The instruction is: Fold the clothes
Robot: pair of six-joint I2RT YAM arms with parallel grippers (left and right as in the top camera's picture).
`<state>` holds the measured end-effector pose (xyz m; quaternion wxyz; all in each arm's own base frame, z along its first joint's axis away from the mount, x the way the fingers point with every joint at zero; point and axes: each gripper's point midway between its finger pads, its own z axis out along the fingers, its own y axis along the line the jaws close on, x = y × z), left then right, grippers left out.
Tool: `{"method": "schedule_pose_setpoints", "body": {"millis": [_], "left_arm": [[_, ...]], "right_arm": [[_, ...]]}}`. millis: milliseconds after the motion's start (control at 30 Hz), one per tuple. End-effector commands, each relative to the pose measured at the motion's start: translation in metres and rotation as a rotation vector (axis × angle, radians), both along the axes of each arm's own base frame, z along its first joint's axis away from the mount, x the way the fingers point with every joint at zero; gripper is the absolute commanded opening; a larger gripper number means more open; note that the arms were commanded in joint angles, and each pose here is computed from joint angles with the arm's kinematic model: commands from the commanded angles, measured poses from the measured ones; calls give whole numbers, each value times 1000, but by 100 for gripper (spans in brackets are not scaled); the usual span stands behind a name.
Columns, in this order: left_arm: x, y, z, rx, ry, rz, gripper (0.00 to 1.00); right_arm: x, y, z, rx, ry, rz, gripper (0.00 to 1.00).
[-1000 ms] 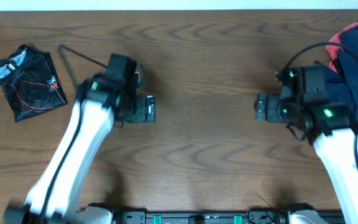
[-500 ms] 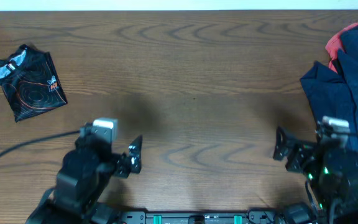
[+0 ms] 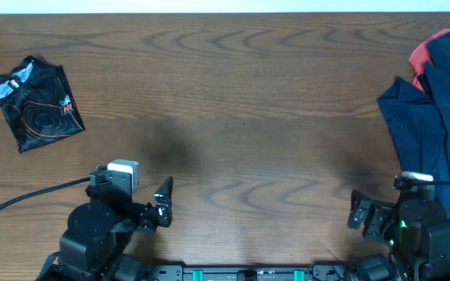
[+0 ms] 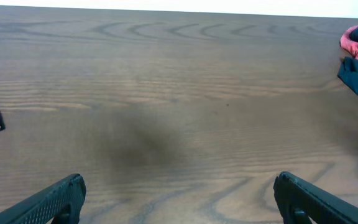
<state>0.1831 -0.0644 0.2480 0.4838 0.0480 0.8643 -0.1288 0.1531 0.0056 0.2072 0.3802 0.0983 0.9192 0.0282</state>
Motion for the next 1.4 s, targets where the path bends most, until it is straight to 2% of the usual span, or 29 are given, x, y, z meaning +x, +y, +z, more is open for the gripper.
{"method": "schedule_pose_setpoints", "body": {"millis": [0,100,233,567,667,767,1367], "left_arm": [[0,1,-2,-5,5,11,98],[0,1,-2,-5,5,11,98],[0,1,-2,-5,5,11,98],[0,1,-2,-5,5,11,98],[0,1,-2,-5,5,11,98],[0,1,-2,-5,5,11,98],[0,1,-2,-5,5,11,98]], "right_arm": [[-1,-5,3,13,-52,-32,99],[11,-7,16,17,-185,-32,99],[36,2,27,-22,-419,59,99],[84,-2,10,-40,-846,24,99],[92,-3,-12,-48,-864,19,99],[93,-1,-50,-51,-716,41,99],[94,1,-53,-45,-698,54,99]]}}
